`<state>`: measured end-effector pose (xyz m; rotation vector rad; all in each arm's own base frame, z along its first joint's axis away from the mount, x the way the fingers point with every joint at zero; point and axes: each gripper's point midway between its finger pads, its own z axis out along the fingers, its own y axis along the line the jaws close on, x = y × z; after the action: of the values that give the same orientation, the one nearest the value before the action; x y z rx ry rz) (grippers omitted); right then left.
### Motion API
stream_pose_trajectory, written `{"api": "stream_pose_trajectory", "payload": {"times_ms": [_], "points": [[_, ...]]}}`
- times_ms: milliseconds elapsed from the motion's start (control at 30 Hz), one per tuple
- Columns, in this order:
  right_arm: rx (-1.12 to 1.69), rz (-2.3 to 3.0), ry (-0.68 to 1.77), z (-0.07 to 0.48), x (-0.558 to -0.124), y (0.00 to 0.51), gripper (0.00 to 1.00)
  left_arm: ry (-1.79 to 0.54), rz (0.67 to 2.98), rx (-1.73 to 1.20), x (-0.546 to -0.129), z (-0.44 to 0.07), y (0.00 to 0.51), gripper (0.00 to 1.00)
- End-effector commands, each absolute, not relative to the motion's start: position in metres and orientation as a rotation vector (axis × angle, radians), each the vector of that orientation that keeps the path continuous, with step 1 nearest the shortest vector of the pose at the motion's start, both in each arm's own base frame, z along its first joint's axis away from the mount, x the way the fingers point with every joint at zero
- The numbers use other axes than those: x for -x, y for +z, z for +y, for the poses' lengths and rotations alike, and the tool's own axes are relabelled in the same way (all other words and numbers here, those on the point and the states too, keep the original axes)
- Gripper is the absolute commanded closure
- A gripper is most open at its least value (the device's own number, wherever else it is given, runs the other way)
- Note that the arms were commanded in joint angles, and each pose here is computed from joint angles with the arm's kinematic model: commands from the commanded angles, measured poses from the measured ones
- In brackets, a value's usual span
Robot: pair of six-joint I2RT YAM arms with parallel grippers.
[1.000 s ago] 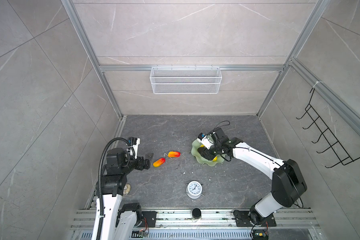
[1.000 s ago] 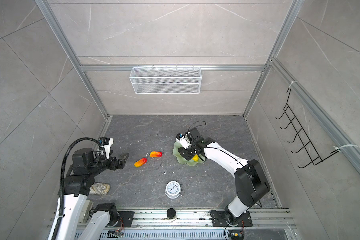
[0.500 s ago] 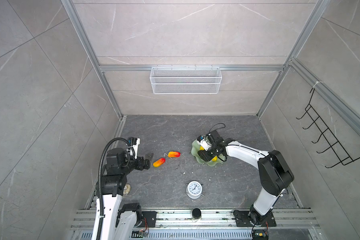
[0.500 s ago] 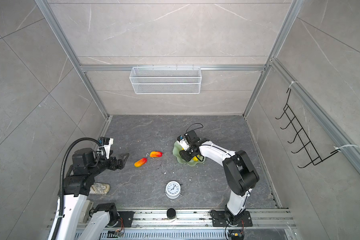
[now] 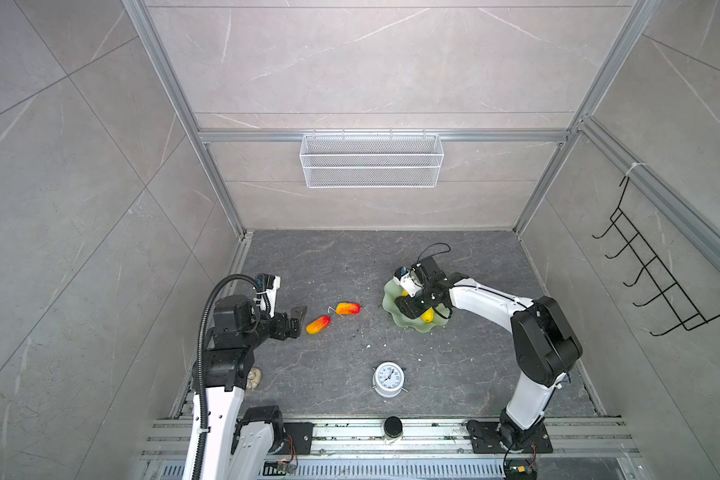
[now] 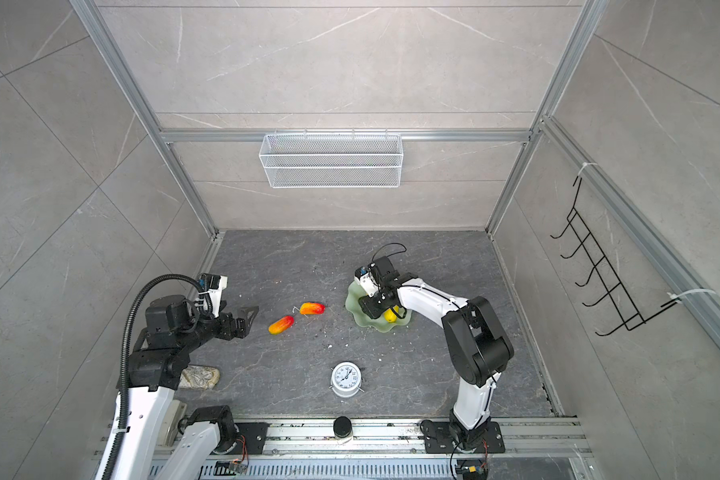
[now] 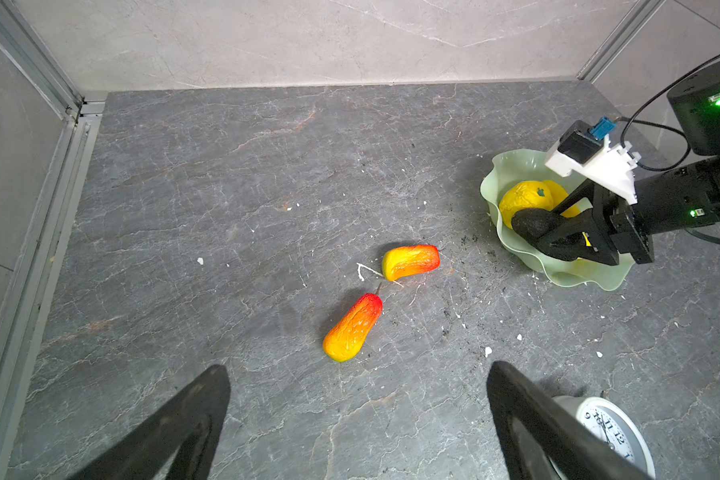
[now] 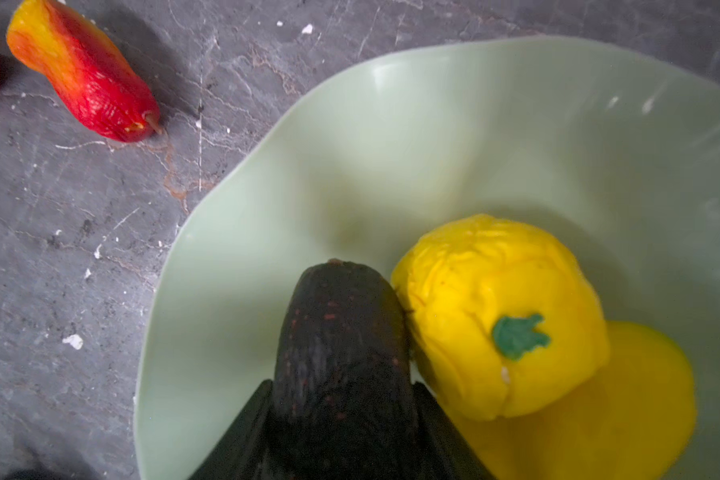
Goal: Place and organize the fake fruits in the fruit bowl
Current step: 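Carry the dark avocado with the right gripper into the bowl and release, then move the right gripper to the nearer red-orange mango and grasp it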
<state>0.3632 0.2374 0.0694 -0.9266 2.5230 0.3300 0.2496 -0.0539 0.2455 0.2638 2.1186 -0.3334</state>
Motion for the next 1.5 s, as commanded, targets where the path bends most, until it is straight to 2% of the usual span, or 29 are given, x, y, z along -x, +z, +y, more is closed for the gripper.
{"api": "stream_pose_trajectory", "payload": {"times_ms": [0,167,367,533,733,900,1200,1467], "points": [[0.928,2.502,0.331,0.238,-0.366,0.09,0.43,-0.341,2.107,-0.26,-0.25,-0.054,0.25,0.0],[0.94,2.482,0.333,0.237,-0.363,0.106,0.33,-0.339,2.104,-0.261,-0.249,-0.054,0.251,0.0],[0.958,2.42,0.394,0.243,-0.353,0.138,0.29,-0.34,2.105,-0.261,-0.249,-0.054,0.251,0.0],[1.012,2.321,0.555,0.282,-0.337,0.165,0.0,-0.336,2.104,-0.259,-0.249,-0.054,0.251,0.0],[1.182,2.266,0.605,0.359,-0.326,0.146,0.0,-0.339,2.103,-0.261,-0.249,-0.054,0.251,0.0],[1.231,2.255,0.643,0.402,-0.344,0.123,0.0,-0.338,2.098,-0.259,-0.247,-0.054,0.251,0.0],[1.246,2.374,0.529,0.42,-0.379,0.071,0.01,-0.333,2.101,-0.259,-0.248,-0.053,0.251,0.0],[1.258,2.427,0.491,0.421,-0.382,0.044,0.14,-0.329,2.1,-0.26,-0.248,-0.053,0.251,0.0]]}}
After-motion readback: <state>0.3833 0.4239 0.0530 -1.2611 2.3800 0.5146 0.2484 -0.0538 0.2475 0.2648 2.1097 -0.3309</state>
